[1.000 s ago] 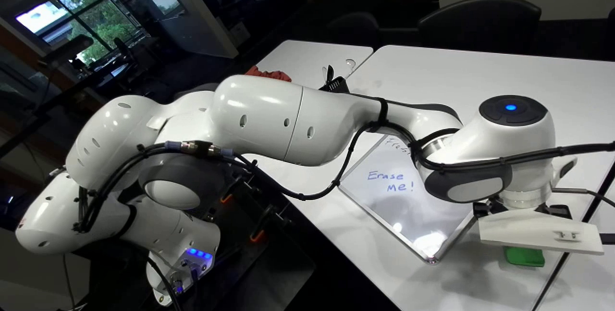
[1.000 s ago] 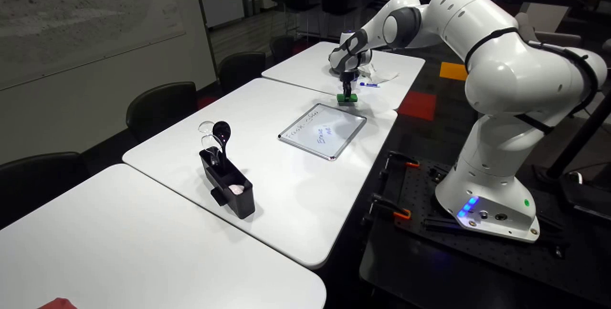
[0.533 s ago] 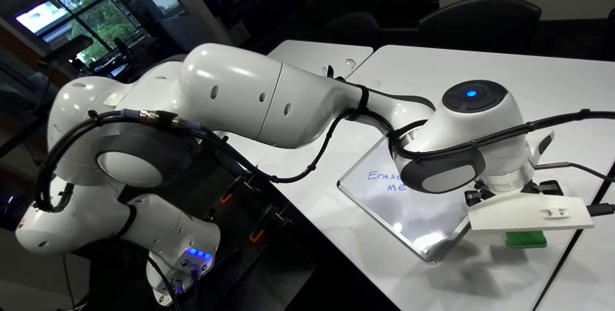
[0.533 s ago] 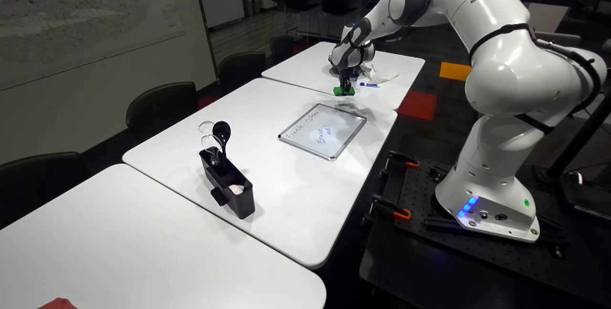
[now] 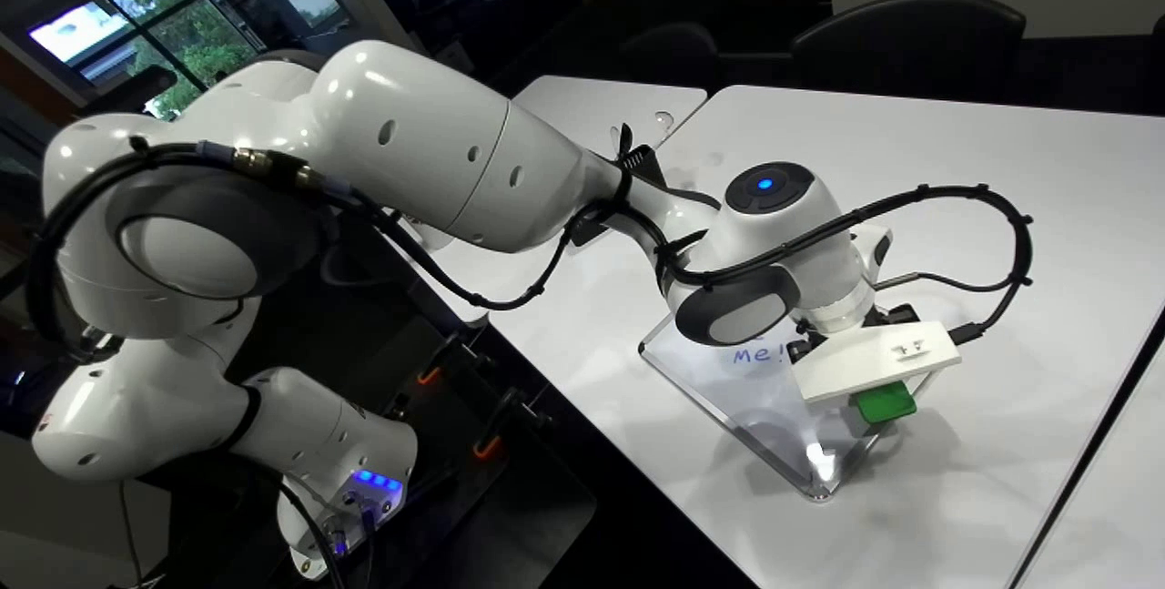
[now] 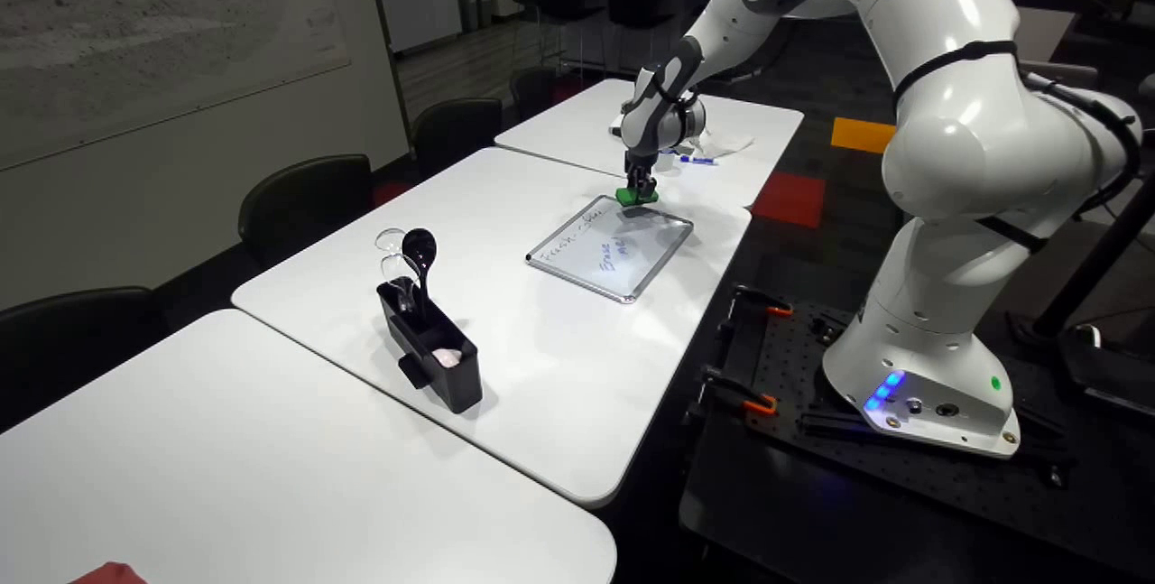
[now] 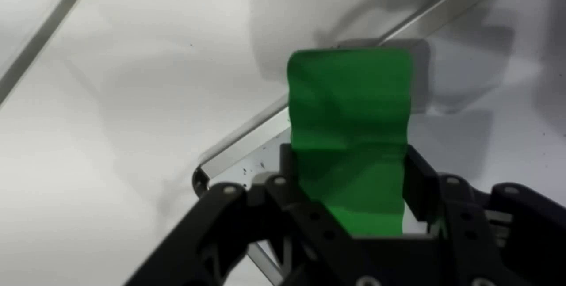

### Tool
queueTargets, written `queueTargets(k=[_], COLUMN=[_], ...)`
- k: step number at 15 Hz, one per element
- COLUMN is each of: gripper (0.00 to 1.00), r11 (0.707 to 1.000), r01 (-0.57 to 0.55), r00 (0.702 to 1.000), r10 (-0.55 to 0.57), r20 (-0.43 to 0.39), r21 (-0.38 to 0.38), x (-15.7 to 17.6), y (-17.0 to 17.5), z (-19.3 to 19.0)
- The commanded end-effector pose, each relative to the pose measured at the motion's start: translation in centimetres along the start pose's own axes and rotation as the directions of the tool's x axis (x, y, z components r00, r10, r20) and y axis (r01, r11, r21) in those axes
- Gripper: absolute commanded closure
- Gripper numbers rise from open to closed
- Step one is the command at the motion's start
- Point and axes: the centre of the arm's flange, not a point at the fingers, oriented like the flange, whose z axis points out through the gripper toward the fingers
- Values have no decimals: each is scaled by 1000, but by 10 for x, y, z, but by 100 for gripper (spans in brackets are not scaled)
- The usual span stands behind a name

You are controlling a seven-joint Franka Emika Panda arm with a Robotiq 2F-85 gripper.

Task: Use the green eraser to wipe the whiteboard

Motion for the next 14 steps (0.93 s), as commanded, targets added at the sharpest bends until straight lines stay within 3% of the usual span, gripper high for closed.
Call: queueTargets(k=[1,2,3,4,9,10,14], gripper=[67,67,67,42,42,67,67], r11=[995,993,997,997,997,998,996], r01=[97,118,65,70,63,52,39], r00=[995,993,998,998,998,998,996], r10=[-97,-118,-65,-69,-63,-51,-33], r20=[-7,-6,-8,-10,-8,-25,-79], r21=[19,21,28,36,35,44,81], x=[26,30,26,30,27,27,58], y=[-69,-78,-33,-39,-37,-38,-54], z=[-46,-53,-9,-11,-7,-3,8])
